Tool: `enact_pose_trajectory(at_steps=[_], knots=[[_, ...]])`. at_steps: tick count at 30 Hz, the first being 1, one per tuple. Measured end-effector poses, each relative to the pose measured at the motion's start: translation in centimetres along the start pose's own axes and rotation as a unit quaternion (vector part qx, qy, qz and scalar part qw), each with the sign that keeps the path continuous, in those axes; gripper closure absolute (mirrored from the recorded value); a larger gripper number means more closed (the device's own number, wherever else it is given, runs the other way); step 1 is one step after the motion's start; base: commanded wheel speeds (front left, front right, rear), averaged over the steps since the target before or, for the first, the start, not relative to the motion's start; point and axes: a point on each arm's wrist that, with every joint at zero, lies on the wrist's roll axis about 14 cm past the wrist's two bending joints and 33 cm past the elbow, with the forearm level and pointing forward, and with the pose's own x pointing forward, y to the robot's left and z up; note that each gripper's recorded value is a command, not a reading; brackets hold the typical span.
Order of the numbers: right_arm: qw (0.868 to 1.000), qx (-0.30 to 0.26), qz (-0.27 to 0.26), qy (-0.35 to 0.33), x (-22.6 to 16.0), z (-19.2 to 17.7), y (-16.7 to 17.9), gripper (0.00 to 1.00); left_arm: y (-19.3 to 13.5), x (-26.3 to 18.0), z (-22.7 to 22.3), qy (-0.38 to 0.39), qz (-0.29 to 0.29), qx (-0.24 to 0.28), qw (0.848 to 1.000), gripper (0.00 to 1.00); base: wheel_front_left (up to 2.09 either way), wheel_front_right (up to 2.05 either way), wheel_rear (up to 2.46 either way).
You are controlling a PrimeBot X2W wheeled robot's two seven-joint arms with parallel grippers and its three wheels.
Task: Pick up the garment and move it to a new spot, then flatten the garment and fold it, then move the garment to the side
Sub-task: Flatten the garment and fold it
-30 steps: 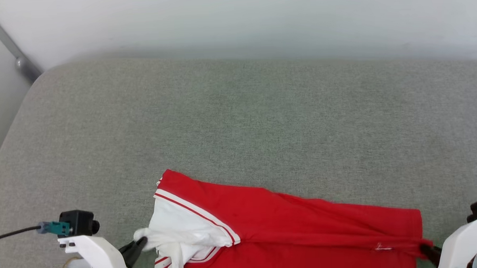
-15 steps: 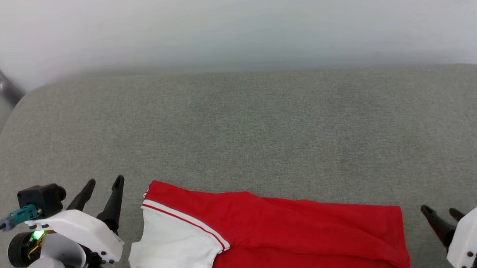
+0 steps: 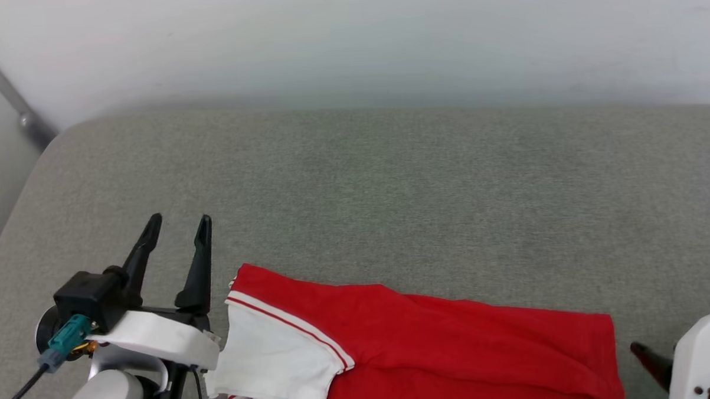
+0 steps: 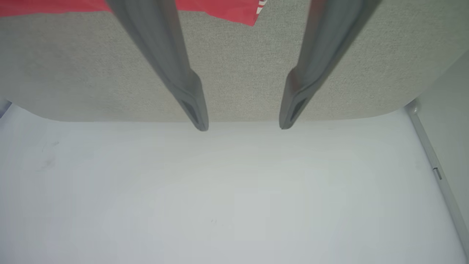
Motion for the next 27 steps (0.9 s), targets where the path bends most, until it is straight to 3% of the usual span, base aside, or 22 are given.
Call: enact_pose_trajectory(at_steps=[9, 17, 18, 19, 20, 27], knots=[[0.993, 0.016, 0.042, 0.11, 4.5, -4.8, 3.1, 0.0, 0.0, -0.9, 0.2, -0.021, 0.012, 0.014, 1.0, 0.0, 0.0, 0.0, 0.0], [0.986, 0.021, 0.055, 0.159, 6.7, -6.6, 4.2, 0.0, 0.2, -1.4, -0.2, -0.021, 0.016, 0.02, 0.999, 0.0, 0.0, 0.0, 0.0], [0.985, 0.021, 0.056, 0.162, 6.8, -6.7, 4.2, 0.61, 0.1, -1.4, -0.3, -0.021, 0.016, 0.019, 0.999, 0.0, 0.0, 0.0, 0.0], [0.985, 0.022, 0.057, 0.162, 6.9, -6.8, 4.3, 0.92, 0.1, -1.4, -0.3, -0.021, 0.016, 0.02, 0.999, 0.0, 0.0, 0.0, 0.0], [0.985, 0.023, 0.059, 0.162, 7.0, -6.8, 4.3, 1.0, 0.0, -1.4, -0.3, -0.021, 0.015, 0.019, 0.999, 0.0, 0.0, 0.0, 0.0], [0.988, 0.022, 0.075, 0.133, 6.8, -5.5, 4.9, 1.0, 0.2, -1.7, -0.3, -0.022, 0.022, 0.023, 0.999, 0.0, 0.0, 0.0, 0.0]])
